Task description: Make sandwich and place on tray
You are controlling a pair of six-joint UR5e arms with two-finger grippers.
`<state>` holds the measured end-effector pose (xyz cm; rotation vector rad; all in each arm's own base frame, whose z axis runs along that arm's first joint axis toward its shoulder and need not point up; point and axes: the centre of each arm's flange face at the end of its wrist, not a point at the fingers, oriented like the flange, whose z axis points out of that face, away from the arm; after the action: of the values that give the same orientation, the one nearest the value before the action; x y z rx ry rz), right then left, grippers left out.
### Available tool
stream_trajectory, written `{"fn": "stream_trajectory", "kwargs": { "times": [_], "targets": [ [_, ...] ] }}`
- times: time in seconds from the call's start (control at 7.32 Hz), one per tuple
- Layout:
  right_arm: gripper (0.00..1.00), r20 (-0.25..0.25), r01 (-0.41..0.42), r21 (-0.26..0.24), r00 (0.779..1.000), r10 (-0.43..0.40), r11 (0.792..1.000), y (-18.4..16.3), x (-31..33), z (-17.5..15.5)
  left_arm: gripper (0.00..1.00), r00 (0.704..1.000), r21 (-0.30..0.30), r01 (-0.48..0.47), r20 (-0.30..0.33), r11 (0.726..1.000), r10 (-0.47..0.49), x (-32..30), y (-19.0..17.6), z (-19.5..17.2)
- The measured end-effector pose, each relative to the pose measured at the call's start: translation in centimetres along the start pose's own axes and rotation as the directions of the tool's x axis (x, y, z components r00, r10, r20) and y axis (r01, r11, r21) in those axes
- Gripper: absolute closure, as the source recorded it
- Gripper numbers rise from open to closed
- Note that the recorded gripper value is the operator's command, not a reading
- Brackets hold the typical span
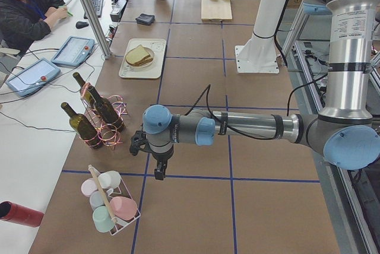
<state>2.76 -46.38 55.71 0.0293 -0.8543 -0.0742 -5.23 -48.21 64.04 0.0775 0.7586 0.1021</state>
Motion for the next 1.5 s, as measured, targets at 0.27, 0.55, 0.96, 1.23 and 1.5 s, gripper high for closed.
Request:
{"fn": "stream_trajectory", "kwargs": {
  "times": [0.27,0.55,0.96,1.23,1.5],
  "targets": [
    [0.0,-0.002,-0.001,-0.005,1.0,0.001,1.0,0.3,0.3,0.2,0.0,1.0,-0.004,0.016,-0.002,1.0,-0.016,-0.6,0.8,0.1],
    [0.0,-0.002,-0.002,-0.006,1.0,0.002,1.0,0.3,0.3,0.3,0.0,1.0,-0.001,0.01,-0.001,1.0,-0.01,-0.8,1.6,0.0],
    [0.0,-0.013,-0.005,-0.01,1.0,0.005,1.0,0.5,0.6,0.4,0.0,1.0,0.0,0.018,-0.001,1.0,-0.018,-0.7,2.1,-0.1],
    [0.0,-0.033,-0.013,-0.019,0.999,0.012,1.0,0.9,1.3,0.8,0.0,1.0,0.002,0.021,0.0,1.0,-0.021,-0.6,2.1,-0.3],
    [0.0,-0.036,-0.013,-0.034,0.999,0.012,0.999,2.4,3.1,1.4,0.0,1.0,0.004,0.02,0.0,1.0,-0.02,-0.5,2.1,-0.5]
  ]
}}
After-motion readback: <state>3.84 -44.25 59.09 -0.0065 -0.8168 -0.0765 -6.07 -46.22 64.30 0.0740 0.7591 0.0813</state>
